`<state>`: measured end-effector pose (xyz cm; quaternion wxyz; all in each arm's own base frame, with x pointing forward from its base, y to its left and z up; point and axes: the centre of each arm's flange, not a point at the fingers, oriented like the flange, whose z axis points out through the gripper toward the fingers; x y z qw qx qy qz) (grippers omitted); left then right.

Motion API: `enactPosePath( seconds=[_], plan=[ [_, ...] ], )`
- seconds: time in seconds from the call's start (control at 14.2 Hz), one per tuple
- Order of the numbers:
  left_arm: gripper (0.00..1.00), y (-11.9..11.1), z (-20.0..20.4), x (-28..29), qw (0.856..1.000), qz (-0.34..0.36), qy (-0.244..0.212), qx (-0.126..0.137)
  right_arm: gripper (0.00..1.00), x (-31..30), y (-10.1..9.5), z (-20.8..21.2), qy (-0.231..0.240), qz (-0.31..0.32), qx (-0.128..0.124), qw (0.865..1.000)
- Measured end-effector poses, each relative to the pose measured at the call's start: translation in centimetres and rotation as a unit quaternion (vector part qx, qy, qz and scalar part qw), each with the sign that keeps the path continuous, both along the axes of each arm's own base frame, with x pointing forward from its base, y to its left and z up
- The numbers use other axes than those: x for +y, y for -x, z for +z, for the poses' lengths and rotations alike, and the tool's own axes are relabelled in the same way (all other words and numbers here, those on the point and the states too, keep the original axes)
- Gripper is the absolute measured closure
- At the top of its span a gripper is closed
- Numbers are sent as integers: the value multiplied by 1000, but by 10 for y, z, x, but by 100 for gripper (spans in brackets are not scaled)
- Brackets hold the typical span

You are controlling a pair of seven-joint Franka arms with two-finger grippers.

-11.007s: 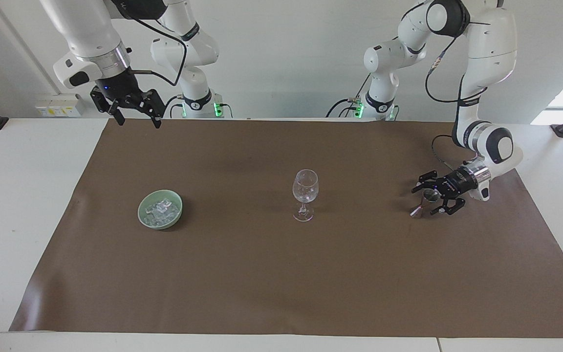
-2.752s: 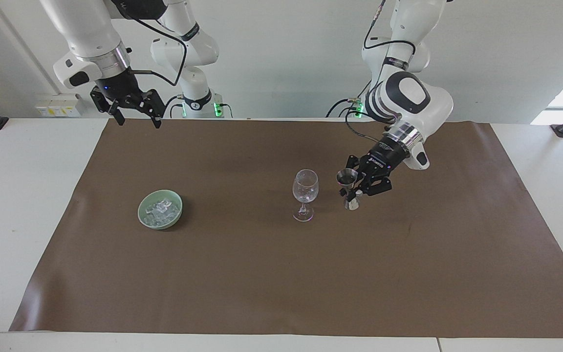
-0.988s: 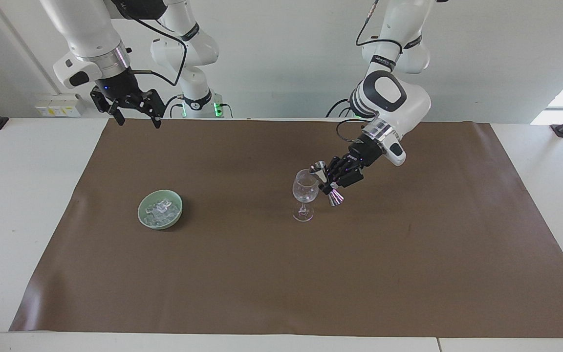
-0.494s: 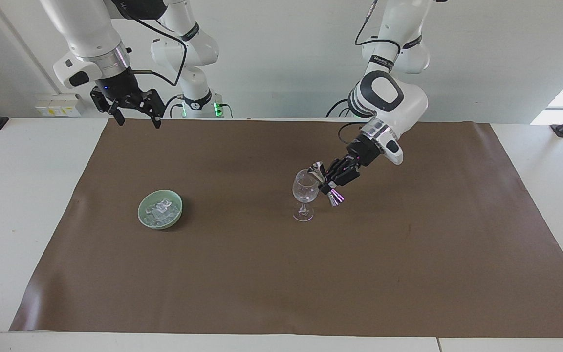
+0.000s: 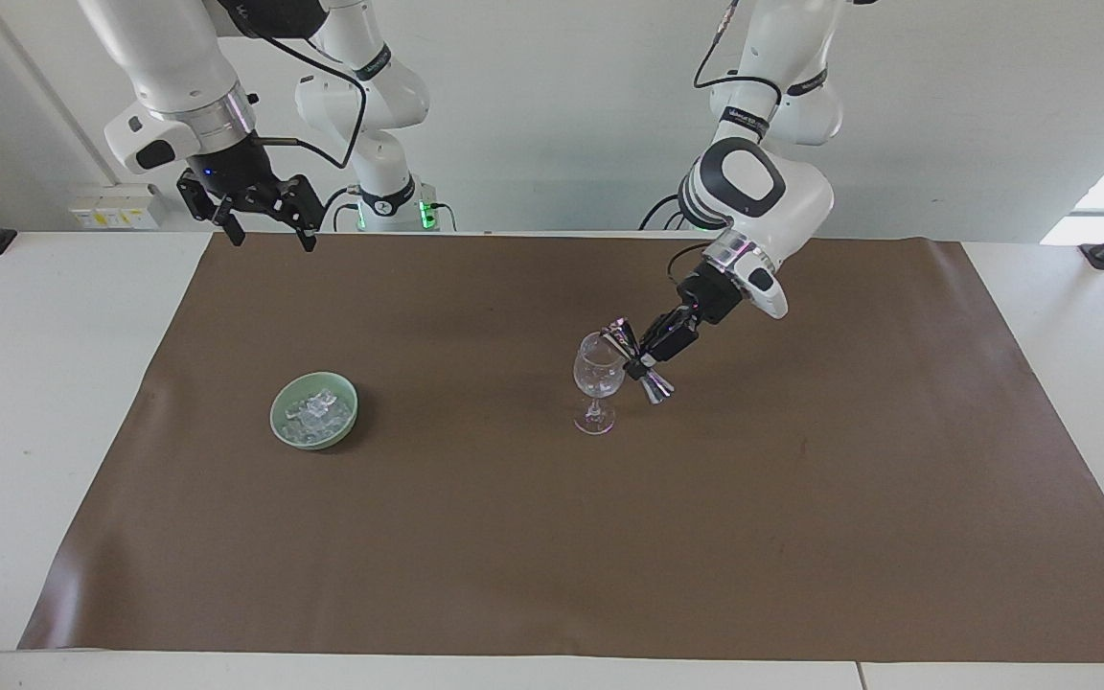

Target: Pour wine and add ice with both arms

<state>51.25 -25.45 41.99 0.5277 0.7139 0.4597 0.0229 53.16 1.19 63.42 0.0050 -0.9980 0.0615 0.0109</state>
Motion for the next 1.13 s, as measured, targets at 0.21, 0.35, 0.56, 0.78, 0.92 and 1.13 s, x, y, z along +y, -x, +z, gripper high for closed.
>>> enactPosePath(
  seconds=[0.21, 0.35, 0.56, 0.78, 0.92, 1.13],
  plan=[
    [79, 0, -1, 1, 1000, -11, -18, -21, 0, 0, 0, 0, 0, 0, 0, 1000],
    [79, 0, -1, 2, 999, -11, -30, -32, 0, 0, 0, 0, 0, 0, 0, 1000],
    [79, 5, -2, -2, 997, -16, -56, -51, 0, 0, 0, 0, 0, 0, 0, 1000],
    [79, 12, -1, -10, 993, -24, -85, -72, 0, 0, 0, 0, 0, 0, 0, 1000],
    [79, 17, -1, -16, 991, -28, -103, -84, 0, 0, 0, 0, 0, 0, 0, 1000],
    [79, 20, -1, -19, 986, -39, -127, -105, 0, 0, 0, 0, 0, 0, 0, 1000]
  ],
)
